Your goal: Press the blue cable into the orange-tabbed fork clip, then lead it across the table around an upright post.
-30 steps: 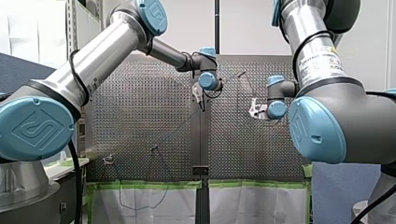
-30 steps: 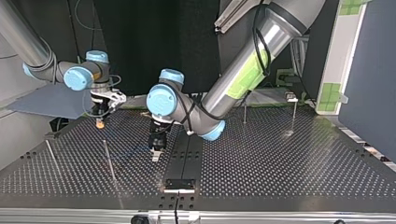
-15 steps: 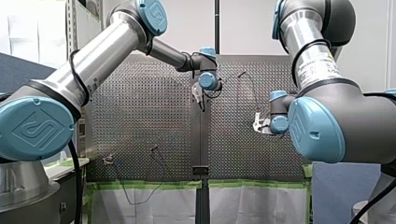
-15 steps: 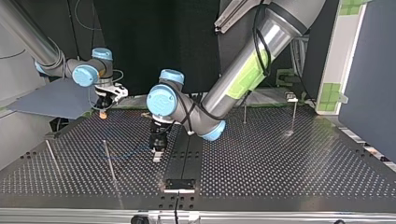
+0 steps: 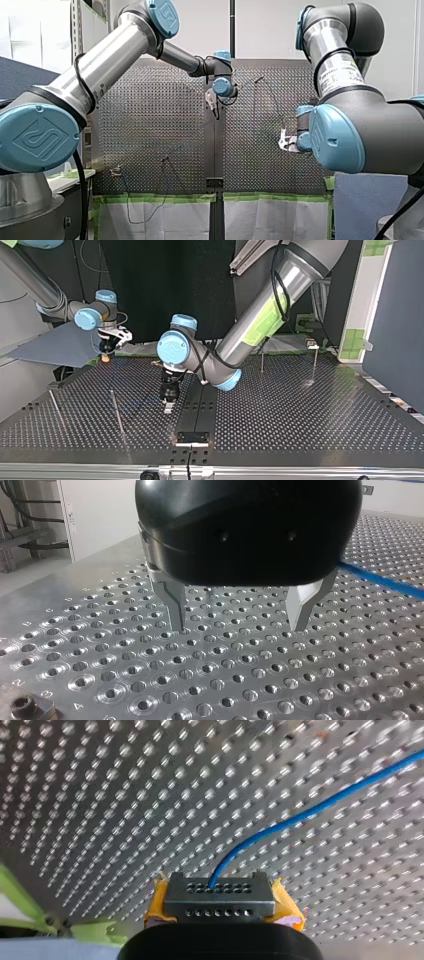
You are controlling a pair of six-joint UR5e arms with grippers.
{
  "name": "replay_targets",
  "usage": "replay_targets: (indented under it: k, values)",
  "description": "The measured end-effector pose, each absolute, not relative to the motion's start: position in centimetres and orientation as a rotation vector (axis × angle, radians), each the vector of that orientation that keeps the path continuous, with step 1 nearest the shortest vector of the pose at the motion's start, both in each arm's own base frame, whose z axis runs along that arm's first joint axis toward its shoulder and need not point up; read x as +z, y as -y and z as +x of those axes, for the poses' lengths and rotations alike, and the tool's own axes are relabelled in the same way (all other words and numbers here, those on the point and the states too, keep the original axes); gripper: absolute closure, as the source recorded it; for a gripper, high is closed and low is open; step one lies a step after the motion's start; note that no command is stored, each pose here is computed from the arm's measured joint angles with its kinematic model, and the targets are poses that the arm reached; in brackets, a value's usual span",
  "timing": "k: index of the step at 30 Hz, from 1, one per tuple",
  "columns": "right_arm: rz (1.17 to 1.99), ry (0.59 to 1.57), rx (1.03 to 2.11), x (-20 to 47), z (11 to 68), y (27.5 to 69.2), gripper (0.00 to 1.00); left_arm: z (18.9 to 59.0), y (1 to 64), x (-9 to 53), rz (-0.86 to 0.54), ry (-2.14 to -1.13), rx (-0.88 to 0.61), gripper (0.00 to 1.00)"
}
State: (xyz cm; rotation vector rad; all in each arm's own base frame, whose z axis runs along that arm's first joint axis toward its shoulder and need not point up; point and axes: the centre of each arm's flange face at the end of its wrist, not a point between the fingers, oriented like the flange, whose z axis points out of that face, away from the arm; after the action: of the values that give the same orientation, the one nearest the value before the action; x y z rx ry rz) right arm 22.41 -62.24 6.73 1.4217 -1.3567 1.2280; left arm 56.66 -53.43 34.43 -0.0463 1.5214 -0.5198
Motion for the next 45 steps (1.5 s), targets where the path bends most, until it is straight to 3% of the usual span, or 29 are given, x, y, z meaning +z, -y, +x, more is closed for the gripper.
replay_targets:
  k: [23, 45]
  values:
    - [1.389, 1.465, 1.169, -2.3, 18.8, 62.3, 1.00, 56.8, 53.1, 34.3, -0.046, -1.532, -0.512, 0.00]
    - [1.314, 1.499, 1.158, -8.3, 16.0, 62.7, 1.00, 57.2, 52.3, 34.1, -0.051, -1.547, -0.482, 0.00]
